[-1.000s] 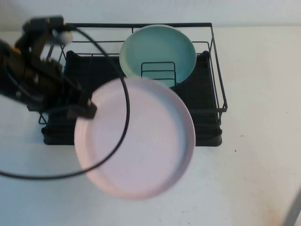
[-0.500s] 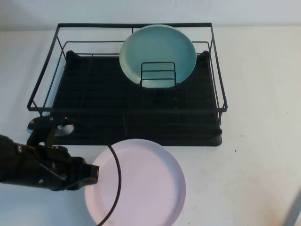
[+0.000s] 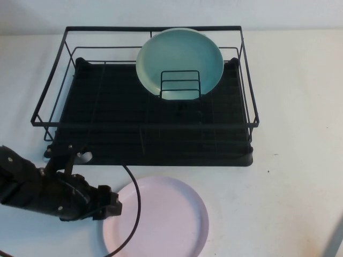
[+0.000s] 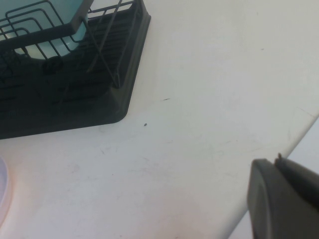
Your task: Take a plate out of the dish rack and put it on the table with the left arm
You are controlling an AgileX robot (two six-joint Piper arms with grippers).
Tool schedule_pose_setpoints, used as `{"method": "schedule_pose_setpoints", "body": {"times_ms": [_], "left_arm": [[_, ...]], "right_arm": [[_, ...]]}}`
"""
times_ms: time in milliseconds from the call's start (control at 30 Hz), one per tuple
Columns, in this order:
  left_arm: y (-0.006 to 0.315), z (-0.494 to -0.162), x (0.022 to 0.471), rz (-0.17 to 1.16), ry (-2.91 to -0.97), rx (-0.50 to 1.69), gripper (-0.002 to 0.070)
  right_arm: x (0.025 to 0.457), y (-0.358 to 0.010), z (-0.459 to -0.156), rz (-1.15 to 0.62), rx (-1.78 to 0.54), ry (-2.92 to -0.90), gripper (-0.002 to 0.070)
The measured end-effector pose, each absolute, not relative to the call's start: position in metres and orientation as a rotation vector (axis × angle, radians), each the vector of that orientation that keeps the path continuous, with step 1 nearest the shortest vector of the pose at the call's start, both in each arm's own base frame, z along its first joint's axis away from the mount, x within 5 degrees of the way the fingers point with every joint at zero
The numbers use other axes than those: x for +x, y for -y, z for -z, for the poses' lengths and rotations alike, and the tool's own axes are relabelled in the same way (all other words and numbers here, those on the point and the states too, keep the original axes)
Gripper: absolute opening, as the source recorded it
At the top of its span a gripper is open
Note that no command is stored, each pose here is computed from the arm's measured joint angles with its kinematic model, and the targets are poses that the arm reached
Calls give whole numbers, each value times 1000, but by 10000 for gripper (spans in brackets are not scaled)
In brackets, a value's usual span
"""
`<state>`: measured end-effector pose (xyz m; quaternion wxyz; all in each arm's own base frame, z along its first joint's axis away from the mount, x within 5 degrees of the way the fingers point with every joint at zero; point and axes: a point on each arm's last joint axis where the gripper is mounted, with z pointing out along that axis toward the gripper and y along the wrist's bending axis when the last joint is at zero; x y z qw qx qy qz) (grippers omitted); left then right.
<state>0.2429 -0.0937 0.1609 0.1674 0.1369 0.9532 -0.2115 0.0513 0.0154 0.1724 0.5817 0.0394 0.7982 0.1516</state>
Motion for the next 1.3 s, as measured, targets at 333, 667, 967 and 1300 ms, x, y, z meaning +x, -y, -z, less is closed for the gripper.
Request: {"method": "schedule_pose_setpoints", "body": {"times_ms": [333,667,967,1300], "left_arm": [[90,-249,234,534,-2360,488,378],[53,-359,115,282,-1844,614,8],[27,-358,55,153,-1897,535,0],[31,-343,37,285,-2083,596,0]], "right_arm": [[51,-15,-172,-354,92,-1864,-20],[51,-15,-172,-354,92,-1864,-20],[51,-15,-172,-354,92,-1864,-20],[51,-15,-172,-354,92,-1864,-20]]}}
